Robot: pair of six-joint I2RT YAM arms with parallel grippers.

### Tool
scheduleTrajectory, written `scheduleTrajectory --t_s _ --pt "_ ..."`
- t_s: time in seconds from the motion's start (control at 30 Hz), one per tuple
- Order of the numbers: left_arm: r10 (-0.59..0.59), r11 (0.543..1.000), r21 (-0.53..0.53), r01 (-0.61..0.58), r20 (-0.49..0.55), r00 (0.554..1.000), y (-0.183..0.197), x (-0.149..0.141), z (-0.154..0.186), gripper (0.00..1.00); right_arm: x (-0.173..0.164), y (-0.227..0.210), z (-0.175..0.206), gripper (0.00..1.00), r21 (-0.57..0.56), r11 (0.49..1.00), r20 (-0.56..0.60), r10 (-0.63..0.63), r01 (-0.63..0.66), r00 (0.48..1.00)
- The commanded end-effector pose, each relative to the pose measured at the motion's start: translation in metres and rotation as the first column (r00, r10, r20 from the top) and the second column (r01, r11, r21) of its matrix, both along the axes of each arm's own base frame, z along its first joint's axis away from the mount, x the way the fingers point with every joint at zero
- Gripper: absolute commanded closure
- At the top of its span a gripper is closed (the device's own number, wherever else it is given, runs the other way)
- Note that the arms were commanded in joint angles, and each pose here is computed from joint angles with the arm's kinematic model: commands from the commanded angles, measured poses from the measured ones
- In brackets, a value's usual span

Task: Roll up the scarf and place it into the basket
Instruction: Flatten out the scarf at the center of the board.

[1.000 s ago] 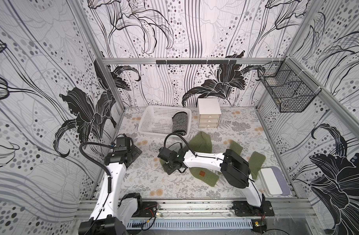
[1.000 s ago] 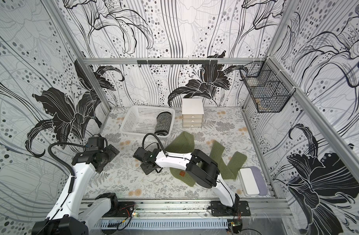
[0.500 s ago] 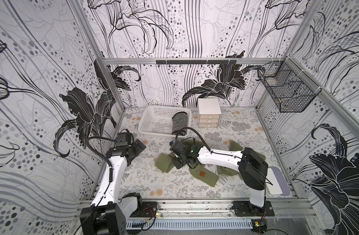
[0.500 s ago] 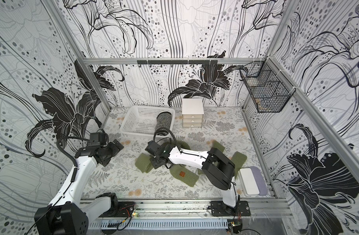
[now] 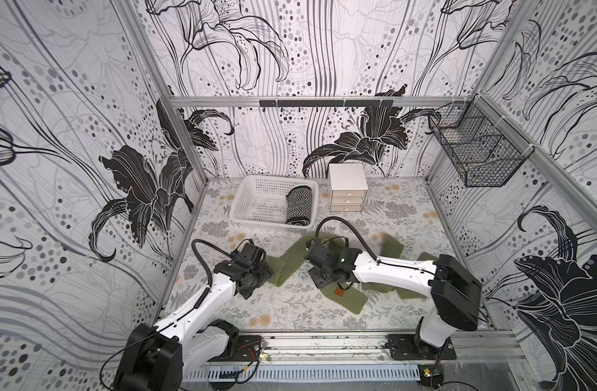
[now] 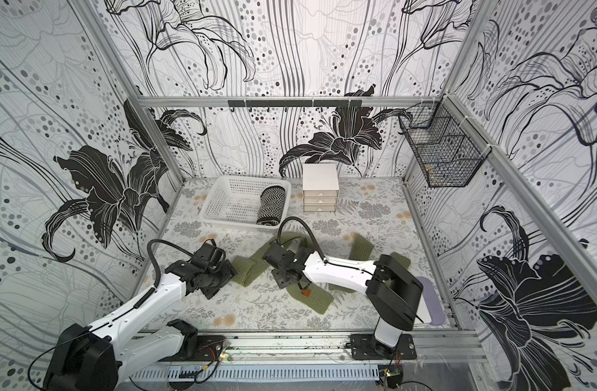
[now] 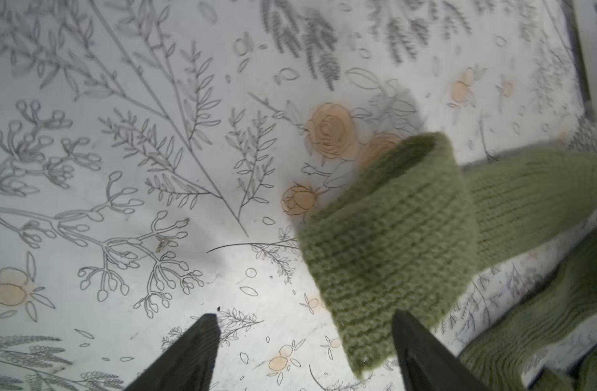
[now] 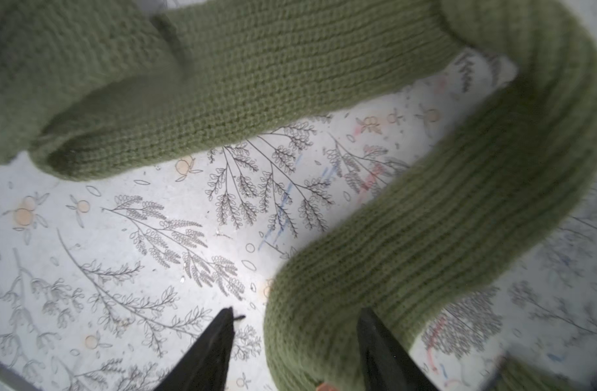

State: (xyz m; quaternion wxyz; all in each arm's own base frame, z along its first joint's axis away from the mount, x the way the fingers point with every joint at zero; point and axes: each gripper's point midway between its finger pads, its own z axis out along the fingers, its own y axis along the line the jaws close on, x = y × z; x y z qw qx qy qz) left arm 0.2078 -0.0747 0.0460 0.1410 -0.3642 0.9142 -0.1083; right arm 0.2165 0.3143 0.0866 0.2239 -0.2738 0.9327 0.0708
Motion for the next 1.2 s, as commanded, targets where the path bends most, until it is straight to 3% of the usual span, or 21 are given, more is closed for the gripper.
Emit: scheduleTrajectory --t_s 0.0,0.2,0.27,0.43,0.47,0.6,0.73,0.77,0.8,0.87,0.93,0.97,1.03,1.1,1.17 --pt "0.147 0.988 -0.063 -0.143 0.075 0.986 -0.005 0.019 0.002 0.26 -0.001 -0.028 0.013 0.39 -0.020 0.998 0.051 -0.063 0.064 0.997" --pt "0.236 0.965 -0.157 -0.211 0.166 0.957 -0.018 0.034 -0.011 0.31 -0.006 -0.052 0.018 0.39 -0.027 0.994 0.080 -0.102 0.105 0.992" --pt "0.236 0.967 -0.139 -0.215 0.158 0.959 -0.020 0.036 -0.013 0.34 -0.007 -0.058 0.017 0.40 -0.034 0.993 0.085 -0.112 0.115 0.990" --pt "0.259 0.964 -0.109 -0.244 0.156 0.953 -0.019 0.037 -0.019 0.83 -0.007 -0.071 0.022 0.40 -0.035 0.988 0.114 -0.144 0.149 0.983" --pt "0.266 0.962 -0.100 -0.252 0.156 0.951 -0.016 0.036 -0.017 0.88 -0.008 -0.073 0.022 0.40 -0.038 0.988 0.113 -0.145 0.150 0.983" --pt "0.265 0.959 0.045 -0.278 0.188 0.946 0.012 0.021 0.018 0.87 -0.022 -0.081 0.011 0.40 -0.047 0.989 0.046 -0.140 0.142 0.989" --pt "0.211 0.960 0.138 -0.242 0.209 0.955 0.029 0.011 0.047 0.65 -0.046 -0.085 -0.009 0.40 -0.029 0.993 -0.106 -0.119 0.117 0.987" --pt "0.192 0.962 0.151 -0.226 0.209 0.959 0.029 0.012 0.052 0.64 -0.049 -0.087 -0.011 0.40 -0.031 0.993 -0.120 -0.119 0.116 0.986" --pt "0.162 0.967 0.158 -0.198 0.213 0.964 0.027 0.014 0.056 0.65 -0.054 -0.088 -0.012 0.40 -0.023 0.993 -0.137 -0.118 0.115 0.984" --pt "0.128 0.973 0.164 -0.164 0.209 0.969 0.023 0.017 0.060 0.78 -0.060 -0.093 -0.012 0.40 -0.004 0.993 -0.151 -0.121 0.121 0.981" --pt "0.099 0.978 0.157 -0.134 0.210 0.973 0.018 0.022 0.062 0.81 -0.066 -0.099 -0.011 0.41 0.006 0.993 -0.161 -0.118 0.121 0.980" --pt "0.077 0.983 0.150 -0.109 0.209 0.975 0.013 0.025 0.061 0.90 -0.069 -0.102 -0.010 0.41 0.003 0.993 -0.169 -0.117 0.119 0.979" --pt "0.056 0.988 0.132 -0.083 0.196 0.979 0.005 0.029 0.058 0.94 -0.075 -0.106 -0.010 0.41 -0.003 0.994 -0.188 -0.106 0.108 0.976" --pt "0.048 0.992 0.106 -0.065 0.158 0.986 -0.003 0.029 0.049 0.87 -0.083 -0.105 -0.011 0.41 0.015 0.995 -0.217 -0.088 0.094 0.972" --pt "0.052 0.992 0.105 -0.065 0.120 0.991 -0.006 0.028 0.039 0.71 -0.088 -0.107 -0.013 0.41 0.026 0.995 -0.232 -0.083 0.092 0.969"
